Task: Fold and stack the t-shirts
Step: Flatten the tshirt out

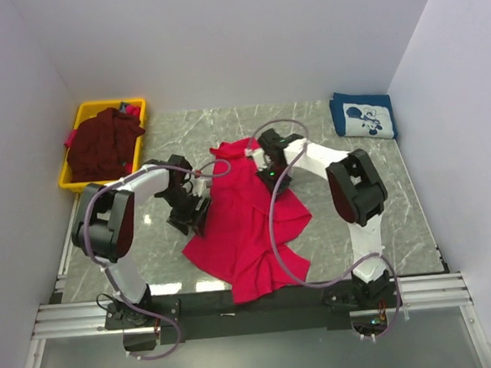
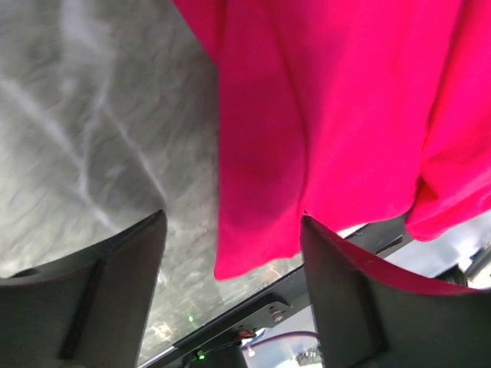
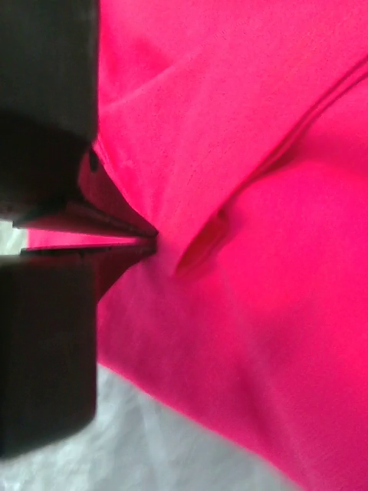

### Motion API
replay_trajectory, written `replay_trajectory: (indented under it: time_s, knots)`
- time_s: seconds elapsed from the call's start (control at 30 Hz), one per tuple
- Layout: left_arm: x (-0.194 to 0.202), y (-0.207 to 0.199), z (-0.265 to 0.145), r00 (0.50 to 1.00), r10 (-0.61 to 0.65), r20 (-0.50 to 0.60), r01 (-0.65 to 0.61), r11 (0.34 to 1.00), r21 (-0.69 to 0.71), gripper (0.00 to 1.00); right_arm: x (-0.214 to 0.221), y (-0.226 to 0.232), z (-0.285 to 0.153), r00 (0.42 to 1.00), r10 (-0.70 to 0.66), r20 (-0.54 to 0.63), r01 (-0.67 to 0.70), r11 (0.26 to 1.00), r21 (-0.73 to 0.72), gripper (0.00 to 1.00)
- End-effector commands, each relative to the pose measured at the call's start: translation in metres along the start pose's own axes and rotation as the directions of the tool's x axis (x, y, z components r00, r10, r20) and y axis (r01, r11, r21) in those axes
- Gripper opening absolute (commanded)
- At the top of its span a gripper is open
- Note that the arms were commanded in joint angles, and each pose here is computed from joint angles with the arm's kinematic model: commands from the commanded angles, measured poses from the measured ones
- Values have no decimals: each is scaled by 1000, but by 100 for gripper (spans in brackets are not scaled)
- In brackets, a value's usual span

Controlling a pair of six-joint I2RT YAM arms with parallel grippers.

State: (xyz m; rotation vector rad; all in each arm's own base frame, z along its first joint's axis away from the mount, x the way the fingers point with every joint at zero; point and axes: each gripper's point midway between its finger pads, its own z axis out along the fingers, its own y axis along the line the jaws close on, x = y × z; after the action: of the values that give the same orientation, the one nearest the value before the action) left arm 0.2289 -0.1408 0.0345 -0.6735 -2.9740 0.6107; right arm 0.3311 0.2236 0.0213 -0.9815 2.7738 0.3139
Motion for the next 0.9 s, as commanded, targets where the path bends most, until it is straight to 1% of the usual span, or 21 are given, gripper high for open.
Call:
replay_trajectory:
  time_s: [0.0,0.03,0.07,0.13,0.17,0.2,0.23,0.27,0.33,0.37,0.4,0.47,0.53,0.57,0.6,0.63,0.67,0.7,0.73,0.77,0.87]
  knots:
    - [1,1,10,999,-22,-32,23,999,23,70,37,-58,-22,997,55,-54,-49,994,99,12]
    - [1,4,13,999,-29,-43,30,999,24,60,44,-71,-28,996,70,-56,-63,991,117,2]
    - [0,5,14,999,-29,-41,30,999,33,52,62,-88,-32,991,116,-73,-106,986,125,0]
    - [-11,14,11,999,-42,-20,43,999,27,34,78,-105,-45,990,118,-72,-107,984,142,0]
    - [-17,20,7,999,-36,-10,36,999,18,17,95,-116,-48,985,152,-88,-138,979,150,0]
    - [-35,34,-5,999,-39,38,40,999,-18,9,104,-120,-51,982,159,-98,-143,978,151,0]
    - [-40,45,-9,998,-53,32,54,998,-37,1,109,-122,-59,985,143,-96,-127,980,155,0]
    - [-67,66,-32,993,-47,108,57,994,-91,1,128,-123,-59,978,163,-128,-144,979,143,0]
    - [-86,92,-47,989,-58,135,77,987,-141,0,142,-122,-66,981,135,-142,-116,984,135,0]
    - [-95,106,-58,986,-61,154,87,981,-172,0,157,-114,-64,975,128,-181,-107,987,118,0]
    - [-117,117,-71,983,-37,180,75,974,-213,0,163,-111,-65,976,105,-192,-86,991,104,0]
    - [-136,123,-91,981,14,196,38,965,-260,0,162,-99,-71,983,91,-160,-82,995,60,0]
    - [-143,135,-93,982,30,185,30,950,-311,0,145,-94,-80,989,120,-92,-116,992,38,11]
    - [-149,139,-100,979,42,200,28,942,-335,0,123,-93,-90,991,126,-34,-126,992,19,17]
    - [-150,143,-98,980,43,194,28,937,-347,0,107,-84,-94,984,175,11,-174,984,-44,31]
    - [-149,146,-99,982,41,186,30,931,-363,0,93,-78,-93,980,196,25,-193,977,-89,34]
    - [-146,147,-96,983,37,178,31,931,-363,0,70,-76,-103,977,202,71,-193,974,-117,39]
    - [-145,146,-98,982,45,183,26,929,-368,0,57,-67,-103,967,239,88,-222,961,-167,40]
    - [-143,148,-99,981,50,185,25,925,-380,0,45,-56,-96,969,232,81,-213,958,-194,41]
    - [-138,148,-96,983,45,179,27,924,-380,0,28,-54,-97,968,225,115,-199,958,-205,41]
    - [-137,145,-98,980,50,193,27,926,-377,0,-1,-22,-81,967,232,106,-200,947,-250,42]
